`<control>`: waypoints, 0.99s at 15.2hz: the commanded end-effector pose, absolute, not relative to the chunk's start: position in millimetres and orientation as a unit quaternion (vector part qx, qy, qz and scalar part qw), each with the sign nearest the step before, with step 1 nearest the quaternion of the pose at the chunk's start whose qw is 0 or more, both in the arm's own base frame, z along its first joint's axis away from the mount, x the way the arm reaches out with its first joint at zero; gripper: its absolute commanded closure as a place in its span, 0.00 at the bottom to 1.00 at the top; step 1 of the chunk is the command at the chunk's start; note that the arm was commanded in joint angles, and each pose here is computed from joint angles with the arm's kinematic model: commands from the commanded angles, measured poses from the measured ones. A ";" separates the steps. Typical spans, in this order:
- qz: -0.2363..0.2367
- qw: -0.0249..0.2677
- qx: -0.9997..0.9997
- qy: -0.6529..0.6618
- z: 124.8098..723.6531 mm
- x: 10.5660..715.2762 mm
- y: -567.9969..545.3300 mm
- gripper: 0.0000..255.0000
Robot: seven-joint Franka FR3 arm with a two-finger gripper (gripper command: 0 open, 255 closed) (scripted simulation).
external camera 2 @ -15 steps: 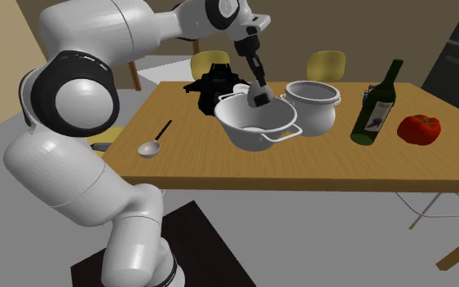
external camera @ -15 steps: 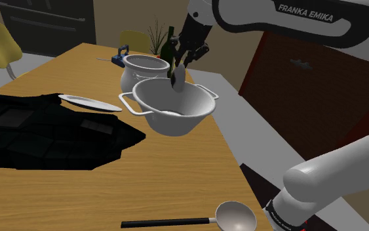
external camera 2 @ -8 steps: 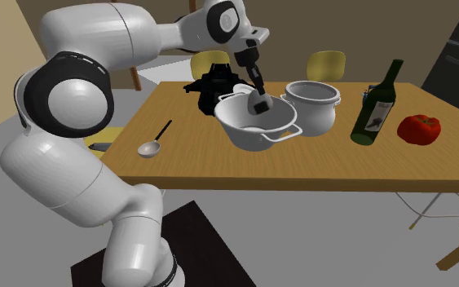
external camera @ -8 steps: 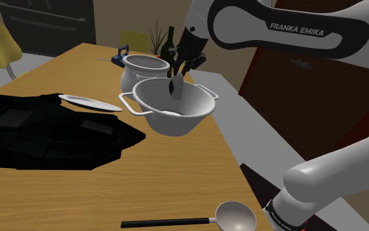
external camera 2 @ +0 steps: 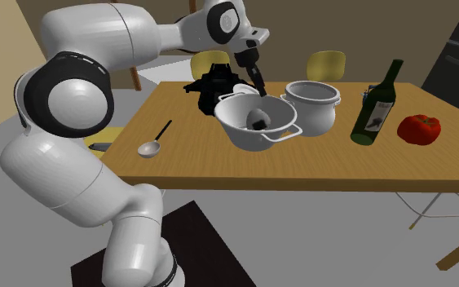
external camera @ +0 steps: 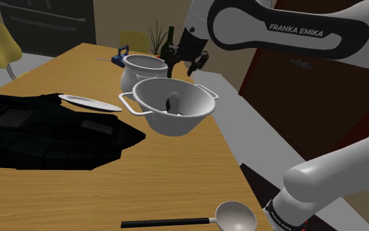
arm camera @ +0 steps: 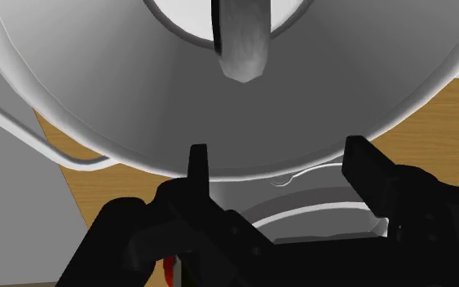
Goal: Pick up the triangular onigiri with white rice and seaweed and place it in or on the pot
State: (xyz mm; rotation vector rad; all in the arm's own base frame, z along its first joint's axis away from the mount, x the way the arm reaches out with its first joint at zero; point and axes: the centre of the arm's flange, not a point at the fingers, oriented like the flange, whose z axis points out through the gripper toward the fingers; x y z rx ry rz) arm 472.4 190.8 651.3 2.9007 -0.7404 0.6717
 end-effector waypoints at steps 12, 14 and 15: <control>0.219 0.037 0.945 -0.241 696.4 452.6 199.5 0.00; 0.219 0.037 0.945 -0.241 696.4 452.6 199.5 0.00; 0.219 0.037 0.945 -0.241 696.4 452.6 199.5 0.00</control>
